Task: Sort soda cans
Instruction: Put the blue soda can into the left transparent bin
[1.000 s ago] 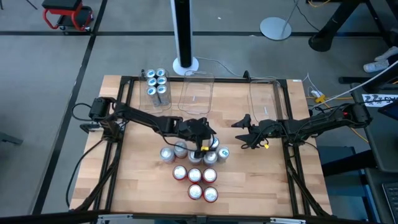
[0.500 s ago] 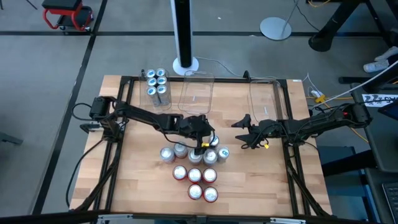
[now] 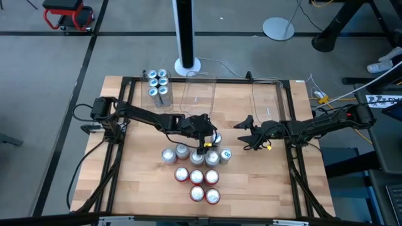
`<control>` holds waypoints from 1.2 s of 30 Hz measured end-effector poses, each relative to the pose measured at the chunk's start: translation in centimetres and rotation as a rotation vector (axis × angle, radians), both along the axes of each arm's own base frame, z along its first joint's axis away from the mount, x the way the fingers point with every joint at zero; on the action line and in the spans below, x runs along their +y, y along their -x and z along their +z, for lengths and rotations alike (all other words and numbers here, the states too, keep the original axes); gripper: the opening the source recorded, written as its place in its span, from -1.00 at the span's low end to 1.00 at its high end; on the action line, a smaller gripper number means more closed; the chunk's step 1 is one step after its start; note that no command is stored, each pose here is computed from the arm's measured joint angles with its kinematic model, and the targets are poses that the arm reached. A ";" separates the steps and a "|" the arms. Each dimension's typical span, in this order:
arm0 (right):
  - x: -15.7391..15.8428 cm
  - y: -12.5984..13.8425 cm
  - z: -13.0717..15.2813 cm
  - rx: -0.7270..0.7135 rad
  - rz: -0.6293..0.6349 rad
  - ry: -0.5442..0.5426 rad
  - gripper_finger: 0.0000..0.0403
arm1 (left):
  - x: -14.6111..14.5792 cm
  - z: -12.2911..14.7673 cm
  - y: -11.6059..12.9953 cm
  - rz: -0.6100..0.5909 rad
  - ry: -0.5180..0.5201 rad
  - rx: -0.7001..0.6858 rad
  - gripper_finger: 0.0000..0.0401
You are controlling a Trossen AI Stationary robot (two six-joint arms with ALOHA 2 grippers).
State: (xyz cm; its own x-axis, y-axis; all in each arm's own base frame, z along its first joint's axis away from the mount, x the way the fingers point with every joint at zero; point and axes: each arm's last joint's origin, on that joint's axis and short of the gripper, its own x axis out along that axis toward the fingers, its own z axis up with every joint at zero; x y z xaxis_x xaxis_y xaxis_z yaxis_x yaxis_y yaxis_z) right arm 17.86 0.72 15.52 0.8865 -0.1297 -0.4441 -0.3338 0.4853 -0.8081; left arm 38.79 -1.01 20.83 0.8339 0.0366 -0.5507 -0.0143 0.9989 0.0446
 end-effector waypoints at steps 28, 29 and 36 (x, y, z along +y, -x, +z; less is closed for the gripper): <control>0.0 0.0 -0.1 0.006 0.001 0.000 0.82 | 0.4 -1.4 -0.7 -0.034 -0.023 0.001 0.47; 0.0 0.0 -0.1 0.006 0.001 0.001 0.82 | 0.4 -1.4 -0.7 -0.035 -0.025 0.002 0.39; 0.0 0.0 -0.1 0.006 0.001 0.000 0.82 | 0.4 -1.3 -0.8 -0.038 -0.030 -0.008 0.14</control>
